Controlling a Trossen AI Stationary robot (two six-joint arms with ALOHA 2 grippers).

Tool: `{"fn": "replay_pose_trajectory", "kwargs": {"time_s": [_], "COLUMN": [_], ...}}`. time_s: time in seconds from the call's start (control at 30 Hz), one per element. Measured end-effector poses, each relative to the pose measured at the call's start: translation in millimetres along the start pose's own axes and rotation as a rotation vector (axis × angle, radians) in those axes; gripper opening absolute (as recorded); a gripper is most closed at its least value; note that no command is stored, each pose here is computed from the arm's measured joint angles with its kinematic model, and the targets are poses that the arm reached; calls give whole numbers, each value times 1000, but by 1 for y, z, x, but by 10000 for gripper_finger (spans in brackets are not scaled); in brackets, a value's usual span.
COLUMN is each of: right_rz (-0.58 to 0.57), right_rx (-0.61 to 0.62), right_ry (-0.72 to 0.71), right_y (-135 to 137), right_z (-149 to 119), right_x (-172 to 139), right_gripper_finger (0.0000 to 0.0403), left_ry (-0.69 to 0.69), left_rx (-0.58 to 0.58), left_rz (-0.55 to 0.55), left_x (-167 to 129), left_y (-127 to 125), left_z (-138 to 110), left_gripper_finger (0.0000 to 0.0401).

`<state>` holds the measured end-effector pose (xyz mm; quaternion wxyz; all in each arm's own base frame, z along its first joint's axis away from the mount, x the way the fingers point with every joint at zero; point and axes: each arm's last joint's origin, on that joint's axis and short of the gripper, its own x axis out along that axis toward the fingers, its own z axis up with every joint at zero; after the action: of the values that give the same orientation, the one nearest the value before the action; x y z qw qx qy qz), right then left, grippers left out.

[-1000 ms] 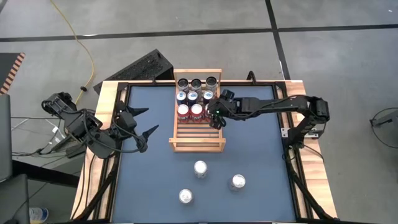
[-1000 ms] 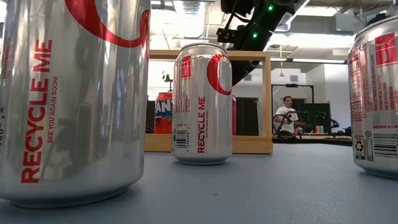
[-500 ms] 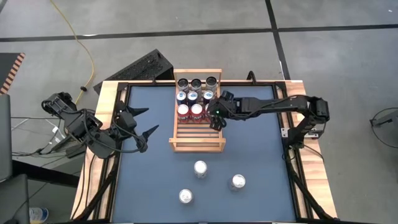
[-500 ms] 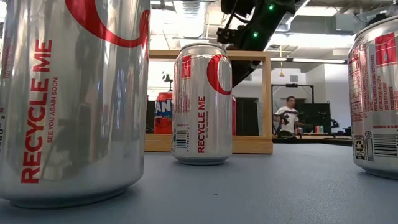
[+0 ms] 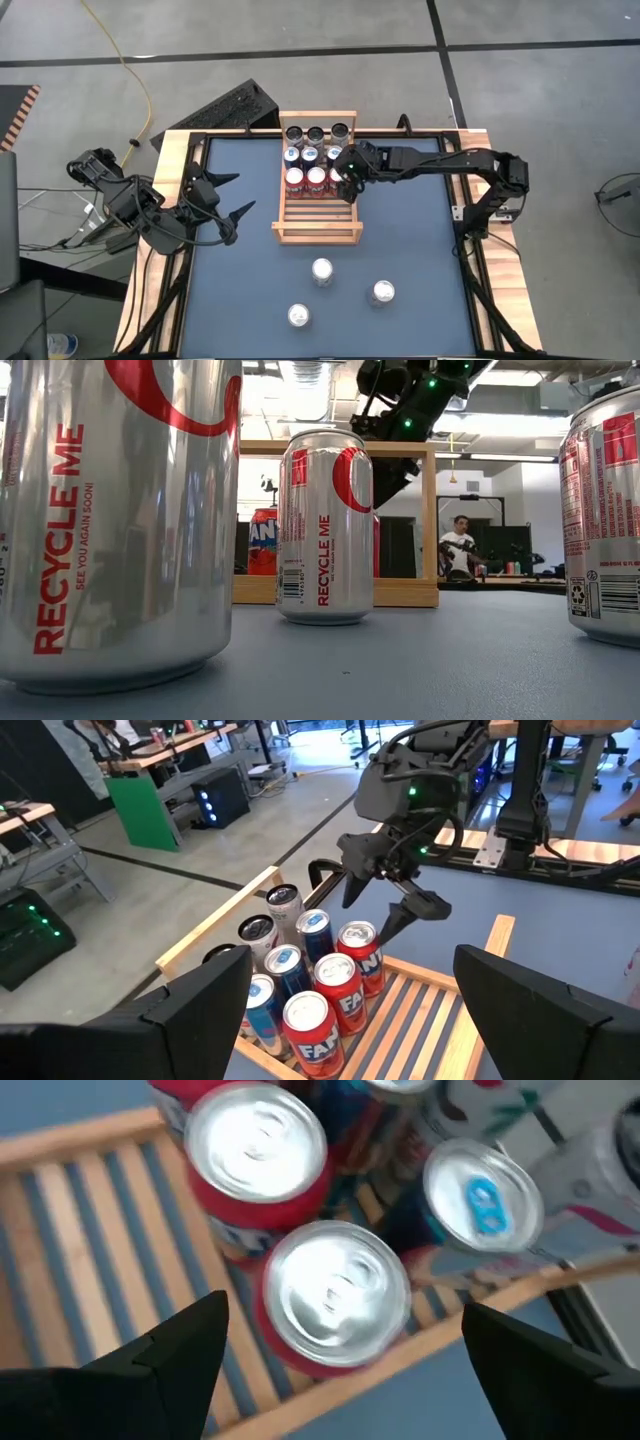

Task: Place canned beverage on shelf
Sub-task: Put the orange soda can on the shelf aligned with the other orange soda cans

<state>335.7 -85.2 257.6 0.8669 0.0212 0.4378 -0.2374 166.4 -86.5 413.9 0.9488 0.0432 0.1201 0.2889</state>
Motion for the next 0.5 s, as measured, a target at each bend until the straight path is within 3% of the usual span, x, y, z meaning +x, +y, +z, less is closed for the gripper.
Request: {"fn": "replay_pose_trajectory", "kwargs": {"time_s": [0.23, 0.5], "right_rz": [22, 13], "right_rx": [17, 13], "right_ry": [-57, -8], "right_y": [2, 4], "right_z": [6, 1], "right_x": [-1, 15], "right_gripper_finger": [375, 375], "left_ry": [0, 0], "left_rx": [0, -8], "left_rz": [0, -1], "left_x": [0, 0], "left_y": [0, 0], "left_z": [0, 0], "left_gripper_finger": [334, 334]}}
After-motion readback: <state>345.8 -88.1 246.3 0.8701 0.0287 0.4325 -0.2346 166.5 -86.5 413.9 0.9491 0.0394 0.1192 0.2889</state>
